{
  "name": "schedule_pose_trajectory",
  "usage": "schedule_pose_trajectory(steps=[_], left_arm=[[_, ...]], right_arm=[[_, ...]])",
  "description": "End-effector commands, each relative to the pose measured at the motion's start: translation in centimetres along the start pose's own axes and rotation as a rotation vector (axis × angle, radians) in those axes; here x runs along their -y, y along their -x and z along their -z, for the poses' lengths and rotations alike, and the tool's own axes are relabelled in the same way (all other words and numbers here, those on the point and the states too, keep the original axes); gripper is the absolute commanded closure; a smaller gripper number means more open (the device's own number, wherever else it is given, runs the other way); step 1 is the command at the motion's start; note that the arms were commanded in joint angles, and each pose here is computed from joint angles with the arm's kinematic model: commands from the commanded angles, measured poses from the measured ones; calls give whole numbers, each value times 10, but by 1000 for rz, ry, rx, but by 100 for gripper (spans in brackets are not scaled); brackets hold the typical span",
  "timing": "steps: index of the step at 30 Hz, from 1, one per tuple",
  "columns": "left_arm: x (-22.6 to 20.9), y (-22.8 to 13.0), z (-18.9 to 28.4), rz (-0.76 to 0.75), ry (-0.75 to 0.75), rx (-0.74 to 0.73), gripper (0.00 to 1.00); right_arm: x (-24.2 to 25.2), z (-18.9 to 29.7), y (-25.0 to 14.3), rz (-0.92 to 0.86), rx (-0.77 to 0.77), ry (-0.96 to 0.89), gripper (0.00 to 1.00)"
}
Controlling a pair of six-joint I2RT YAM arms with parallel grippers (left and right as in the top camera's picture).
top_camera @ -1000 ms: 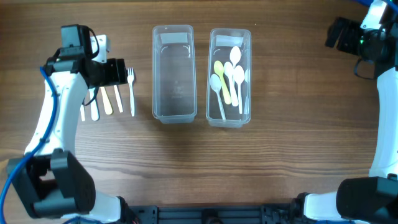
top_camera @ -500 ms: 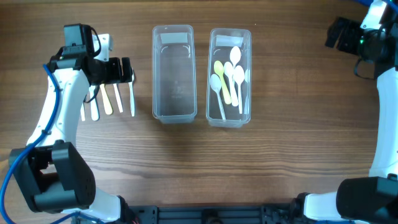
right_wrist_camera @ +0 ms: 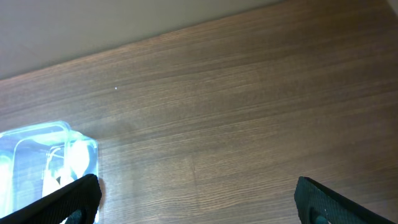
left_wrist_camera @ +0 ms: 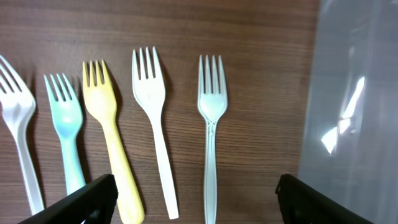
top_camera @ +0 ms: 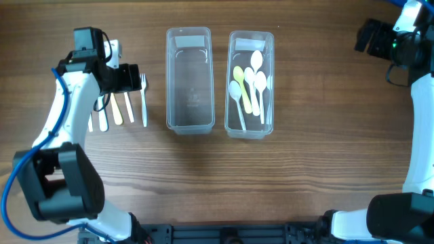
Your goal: Pack container
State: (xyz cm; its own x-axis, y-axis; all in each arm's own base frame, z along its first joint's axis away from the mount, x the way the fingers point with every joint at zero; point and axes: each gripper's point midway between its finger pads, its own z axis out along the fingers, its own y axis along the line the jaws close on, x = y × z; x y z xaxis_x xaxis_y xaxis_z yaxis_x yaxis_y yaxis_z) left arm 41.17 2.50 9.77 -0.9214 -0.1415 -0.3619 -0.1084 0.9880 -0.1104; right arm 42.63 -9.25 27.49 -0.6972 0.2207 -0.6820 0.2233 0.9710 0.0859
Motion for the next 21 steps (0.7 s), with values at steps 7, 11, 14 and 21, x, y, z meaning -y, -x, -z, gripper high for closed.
schedule_pose_trajectory(steps=[7, 11, 14, 21], left_arm=[[-14, -21, -44, 38, 68, -123, 27], [-19, -28, -56, 45, 79, -156, 27], [-23, -35, -67, 53, 83, -188, 28], [-34, -41, -82, 89, 92, -212, 37]], right_arm=[[-2, -2, 0, 12, -2, 6, 0], [-2, -2, 0, 12, -1, 6, 0], [-2, -2, 0, 13, -2, 6, 0], [-2, -2, 0, 12, -2, 6, 0]])
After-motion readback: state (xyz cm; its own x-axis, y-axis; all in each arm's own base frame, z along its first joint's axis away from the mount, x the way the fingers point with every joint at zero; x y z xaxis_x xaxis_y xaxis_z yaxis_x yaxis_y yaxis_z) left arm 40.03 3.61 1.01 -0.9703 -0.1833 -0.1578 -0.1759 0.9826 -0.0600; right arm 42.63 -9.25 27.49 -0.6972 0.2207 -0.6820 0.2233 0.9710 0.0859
